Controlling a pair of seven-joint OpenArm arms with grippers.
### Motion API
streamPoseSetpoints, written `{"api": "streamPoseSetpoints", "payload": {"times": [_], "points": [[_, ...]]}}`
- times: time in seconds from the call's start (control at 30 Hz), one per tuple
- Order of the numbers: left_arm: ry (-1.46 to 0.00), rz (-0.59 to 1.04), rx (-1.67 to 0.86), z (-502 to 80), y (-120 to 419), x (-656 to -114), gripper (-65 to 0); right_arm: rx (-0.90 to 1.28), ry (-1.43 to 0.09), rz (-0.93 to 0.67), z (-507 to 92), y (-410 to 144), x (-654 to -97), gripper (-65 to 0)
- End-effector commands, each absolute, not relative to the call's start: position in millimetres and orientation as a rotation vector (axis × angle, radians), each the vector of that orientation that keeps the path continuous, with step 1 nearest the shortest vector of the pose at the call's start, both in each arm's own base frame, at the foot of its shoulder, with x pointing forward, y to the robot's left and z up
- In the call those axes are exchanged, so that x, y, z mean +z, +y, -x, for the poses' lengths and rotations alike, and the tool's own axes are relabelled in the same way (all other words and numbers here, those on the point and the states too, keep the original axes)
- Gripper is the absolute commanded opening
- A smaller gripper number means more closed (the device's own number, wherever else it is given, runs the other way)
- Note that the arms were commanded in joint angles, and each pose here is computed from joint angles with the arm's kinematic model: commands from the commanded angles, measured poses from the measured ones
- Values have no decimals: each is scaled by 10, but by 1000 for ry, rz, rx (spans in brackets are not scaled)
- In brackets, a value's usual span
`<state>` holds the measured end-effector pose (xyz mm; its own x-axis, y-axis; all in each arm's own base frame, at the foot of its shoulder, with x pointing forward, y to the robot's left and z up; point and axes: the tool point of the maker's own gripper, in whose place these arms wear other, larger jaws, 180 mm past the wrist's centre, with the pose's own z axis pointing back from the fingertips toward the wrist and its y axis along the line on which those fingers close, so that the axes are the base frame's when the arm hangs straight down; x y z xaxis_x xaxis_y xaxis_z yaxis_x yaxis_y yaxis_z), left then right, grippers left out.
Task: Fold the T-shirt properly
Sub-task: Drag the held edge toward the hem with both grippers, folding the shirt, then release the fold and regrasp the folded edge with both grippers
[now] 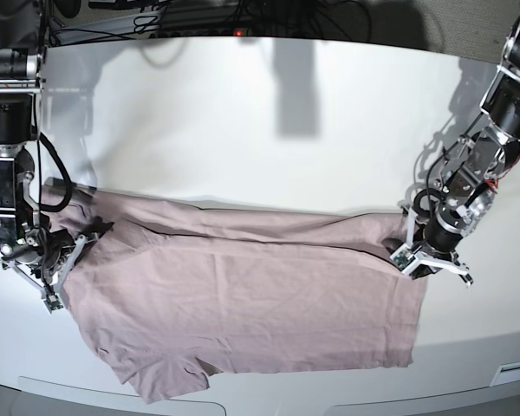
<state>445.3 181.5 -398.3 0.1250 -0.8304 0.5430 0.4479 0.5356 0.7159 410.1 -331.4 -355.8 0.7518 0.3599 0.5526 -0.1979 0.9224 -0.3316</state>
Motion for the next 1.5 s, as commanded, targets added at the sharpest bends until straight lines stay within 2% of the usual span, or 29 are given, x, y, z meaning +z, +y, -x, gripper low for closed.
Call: {"api": "streamPoseSetpoints", "payload": {"times": [0.0,0.17,0.27,0.3,0.8,1.07,1.27,1.33,1.47], "points": [[-1148,-469,-967,-4606,1865,-3750,-650,304,-710,290,-4231,-3405,-3321,-650],[-1165,-465,-972,-4618,1844,-3721,-650,305,-709,290,-4230,-3405,-3322,-650],[-1198,-453,-981,-4626,1794,-3680,-461,303,-702,291,-4220,-3410,-3330,-650],[-1209,-465,-973,-4637,1804,-3657,-429,303,-701,292,-4219,-3411,-3331,-650],[-1240,-516,-923,-4816,1835,-3481,-431,302,-694,292,-4210,-3414,-3338,-650],[-1187,-492,-863,-5001,1747,-3671,-431,300,-690,290,-4204,-3415,-3344,-650],[-1267,-686,-708,-5230,1995,-2989,-431,300,-692,290,-4206,-3413,-3342,-650],[-1264,-684,-636,-5221,2068,-2791,-431,300,-693,290,-4207,-3413,-3341,-650],[-1155,-577,-521,-5048,2138,-2667,-431,300,-693,290,-4207,-3413,-3341,-650]]}}
